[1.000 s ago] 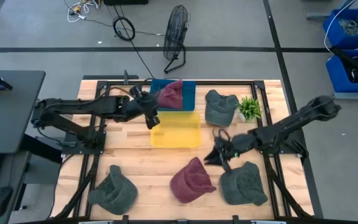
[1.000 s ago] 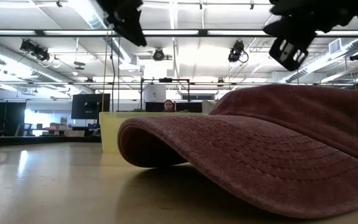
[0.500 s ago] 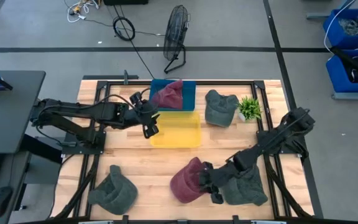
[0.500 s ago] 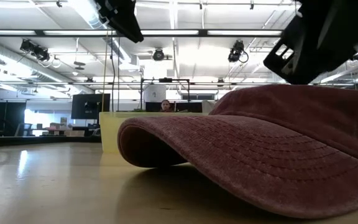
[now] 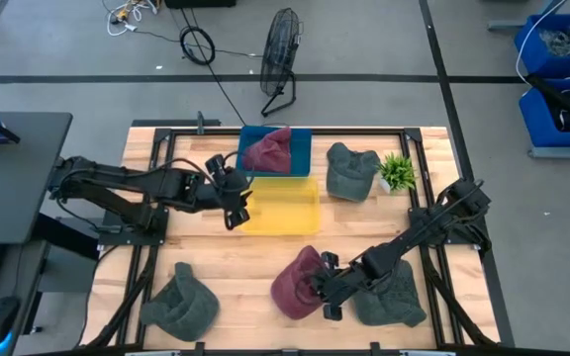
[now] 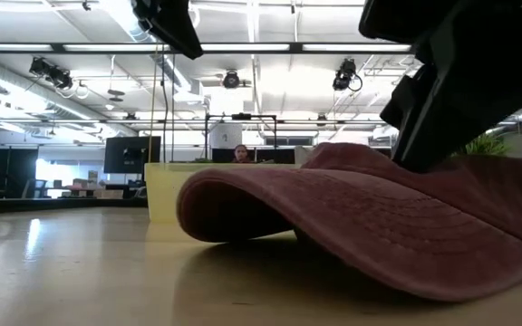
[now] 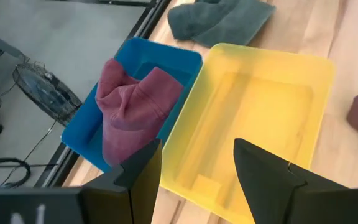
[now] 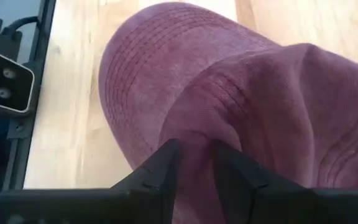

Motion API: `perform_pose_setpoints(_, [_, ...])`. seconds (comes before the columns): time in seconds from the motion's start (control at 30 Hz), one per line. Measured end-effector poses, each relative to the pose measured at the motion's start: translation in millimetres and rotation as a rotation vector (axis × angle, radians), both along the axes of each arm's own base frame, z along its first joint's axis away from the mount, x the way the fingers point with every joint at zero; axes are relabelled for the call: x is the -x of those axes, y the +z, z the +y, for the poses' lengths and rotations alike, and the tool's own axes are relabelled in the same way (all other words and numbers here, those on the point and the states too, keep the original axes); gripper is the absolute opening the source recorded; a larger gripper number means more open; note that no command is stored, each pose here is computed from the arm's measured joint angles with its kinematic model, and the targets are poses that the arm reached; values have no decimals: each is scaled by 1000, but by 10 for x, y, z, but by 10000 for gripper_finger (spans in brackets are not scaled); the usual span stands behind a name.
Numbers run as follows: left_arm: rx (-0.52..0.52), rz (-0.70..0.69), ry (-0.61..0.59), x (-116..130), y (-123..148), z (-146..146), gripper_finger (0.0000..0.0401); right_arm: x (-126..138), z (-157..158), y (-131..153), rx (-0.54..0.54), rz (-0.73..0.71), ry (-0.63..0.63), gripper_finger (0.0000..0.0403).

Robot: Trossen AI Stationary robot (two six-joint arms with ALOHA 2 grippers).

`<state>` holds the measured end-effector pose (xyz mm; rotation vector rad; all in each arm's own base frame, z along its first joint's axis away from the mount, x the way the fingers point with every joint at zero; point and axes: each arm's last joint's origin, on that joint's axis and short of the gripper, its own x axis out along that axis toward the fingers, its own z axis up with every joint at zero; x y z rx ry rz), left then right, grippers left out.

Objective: Pick & Place hat
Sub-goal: Put the red cap into the blue bin

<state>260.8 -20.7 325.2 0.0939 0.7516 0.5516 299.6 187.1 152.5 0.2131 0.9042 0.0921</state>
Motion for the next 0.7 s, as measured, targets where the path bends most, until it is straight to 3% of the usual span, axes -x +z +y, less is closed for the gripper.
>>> perform_pose_setpoints(0.37, [1,-6,-12,-1,3,-33,204,17,-29,169,81,-93,-1,107])
perform_pose_setpoints(0.7, [1,-6,-13,-2,3,-33,204,-28,-24,1,3,-16,-16,152])
